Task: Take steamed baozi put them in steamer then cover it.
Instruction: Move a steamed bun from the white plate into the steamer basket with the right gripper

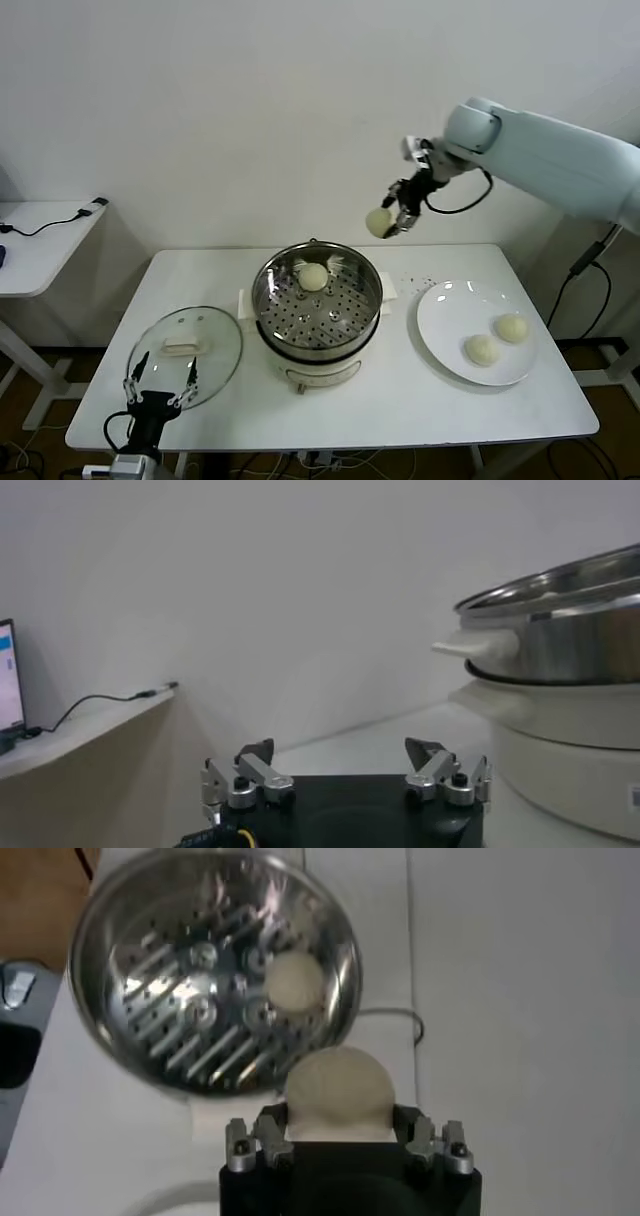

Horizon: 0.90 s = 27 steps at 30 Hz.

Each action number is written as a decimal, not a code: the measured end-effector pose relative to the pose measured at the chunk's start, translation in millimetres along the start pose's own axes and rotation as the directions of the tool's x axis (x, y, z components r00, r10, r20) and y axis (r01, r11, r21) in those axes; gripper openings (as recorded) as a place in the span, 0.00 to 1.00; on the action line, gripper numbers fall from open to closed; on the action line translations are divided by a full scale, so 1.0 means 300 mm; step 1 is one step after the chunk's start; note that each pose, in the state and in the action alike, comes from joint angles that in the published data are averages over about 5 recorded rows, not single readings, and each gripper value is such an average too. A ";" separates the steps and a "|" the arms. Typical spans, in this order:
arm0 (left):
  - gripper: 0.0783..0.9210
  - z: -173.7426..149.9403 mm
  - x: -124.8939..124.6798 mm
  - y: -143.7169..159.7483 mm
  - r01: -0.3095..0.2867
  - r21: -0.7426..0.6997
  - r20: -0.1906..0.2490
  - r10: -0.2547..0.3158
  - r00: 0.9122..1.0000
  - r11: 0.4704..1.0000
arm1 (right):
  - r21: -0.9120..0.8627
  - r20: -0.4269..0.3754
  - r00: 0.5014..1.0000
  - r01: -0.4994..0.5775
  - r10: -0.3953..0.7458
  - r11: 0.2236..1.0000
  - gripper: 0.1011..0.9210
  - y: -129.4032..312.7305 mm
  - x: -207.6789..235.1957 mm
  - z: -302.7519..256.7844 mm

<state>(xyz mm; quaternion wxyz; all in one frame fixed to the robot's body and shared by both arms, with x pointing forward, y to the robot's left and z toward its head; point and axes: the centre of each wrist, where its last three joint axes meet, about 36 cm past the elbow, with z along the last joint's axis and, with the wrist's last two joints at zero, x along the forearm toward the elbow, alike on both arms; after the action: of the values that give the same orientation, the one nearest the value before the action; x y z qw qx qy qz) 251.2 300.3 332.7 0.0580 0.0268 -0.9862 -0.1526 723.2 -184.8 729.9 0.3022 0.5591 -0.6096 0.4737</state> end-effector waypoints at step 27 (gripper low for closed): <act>0.88 0.022 0.001 0.016 0.016 0.005 -0.005 -0.016 1.000 1.000 | 0.068 0.007 0.981 0.193 -0.194 0.979 0.70 0.152 -0.614 -0.333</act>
<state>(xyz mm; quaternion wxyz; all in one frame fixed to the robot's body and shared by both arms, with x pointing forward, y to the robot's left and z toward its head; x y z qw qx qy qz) 250.1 306.9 328.0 0.0591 0.0354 -0.9862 -0.1503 698.2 -23.7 590.2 0.3239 0.6287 -0.5382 0.4583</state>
